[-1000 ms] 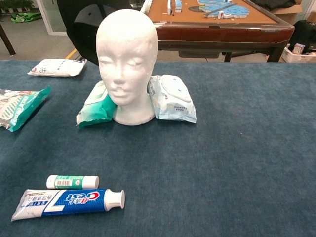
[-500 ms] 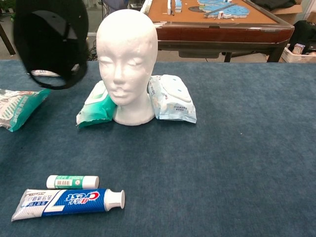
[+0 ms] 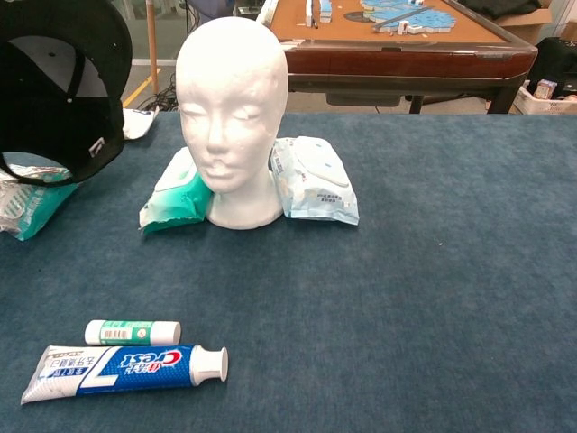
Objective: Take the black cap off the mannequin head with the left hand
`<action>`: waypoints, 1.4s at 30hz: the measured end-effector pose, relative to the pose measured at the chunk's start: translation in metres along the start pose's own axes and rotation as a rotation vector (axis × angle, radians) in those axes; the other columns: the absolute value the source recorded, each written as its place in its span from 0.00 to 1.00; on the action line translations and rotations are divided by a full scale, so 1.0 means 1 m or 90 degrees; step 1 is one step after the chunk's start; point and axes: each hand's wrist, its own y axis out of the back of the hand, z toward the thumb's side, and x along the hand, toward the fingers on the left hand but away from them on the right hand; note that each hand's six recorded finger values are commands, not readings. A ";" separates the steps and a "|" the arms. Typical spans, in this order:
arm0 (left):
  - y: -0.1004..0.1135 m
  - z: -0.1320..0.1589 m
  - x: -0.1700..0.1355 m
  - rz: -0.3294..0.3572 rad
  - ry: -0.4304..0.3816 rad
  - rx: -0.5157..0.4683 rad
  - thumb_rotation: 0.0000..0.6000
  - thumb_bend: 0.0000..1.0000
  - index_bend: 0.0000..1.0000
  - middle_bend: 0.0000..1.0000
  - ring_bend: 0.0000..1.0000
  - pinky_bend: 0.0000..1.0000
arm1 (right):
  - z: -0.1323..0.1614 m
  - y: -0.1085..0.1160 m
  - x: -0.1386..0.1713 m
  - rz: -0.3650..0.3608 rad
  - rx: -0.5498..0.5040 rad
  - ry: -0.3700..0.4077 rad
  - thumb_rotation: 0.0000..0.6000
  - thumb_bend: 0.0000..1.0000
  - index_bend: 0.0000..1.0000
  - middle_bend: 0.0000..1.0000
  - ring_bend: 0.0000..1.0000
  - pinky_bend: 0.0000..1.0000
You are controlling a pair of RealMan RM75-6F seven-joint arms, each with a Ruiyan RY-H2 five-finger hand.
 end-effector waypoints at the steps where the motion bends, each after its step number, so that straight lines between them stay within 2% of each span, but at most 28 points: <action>1: 0.000 0.000 0.000 0.000 -0.001 -0.001 1.00 0.36 0.61 0.00 0.00 0.10 | 0.000 0.000 0.000 0.000 0.000 0.000 1.00 0.00 0.29 0.32 0.19 0.38; 12: -0.002 -0.022 -0.017 -0.010 -0.009 -0.026 1.00 0.36 0.61 0.00 0.00 0.10 | 0.000 0.000 0.000 -0.001 0.000 0.000 1.00 0.00 0.29 0.32 0.19 0.38; 17: 0.003 -0.040 -0.039 -0.008 -0.005 -0.035 1.00 0.36 0.61 0.00 0.00 0.10 | 0.000 -0.001 -0.001 0.002 0.003 -0.002 1.00 0.00 0.29 0.32 0.19 0.38; 29: 0.020 -0.050 -0.093 0.001 -0.050 -0.049 1.00 0.36 0.62 0.00 0.00 0.10 | 0.006 -0.007 -0.003 0.011 0.016 0.005 1.00 0.00 0.29 0.32 0.19 0.38; 34: 0.021 -0.051 -0.090 -0.001 -0.046 -0.057 1.00 0.36 0.62 0.00 0.00 0.10 | 0.007 -0.008 -0.004 0.013 0.017 0.005 1.00 0.00 0.29 0.32 0.19 0.38; 42: 0.030 -0.033 -0.060 0.003 -0.050 -0.061 1.00 0.36 0.62 0.00 0.00 0.10 | 0.007 -0.009 -0.004 0.015 0.019 0.005 1.00 0.00 0.29 0.32 0.19 0.38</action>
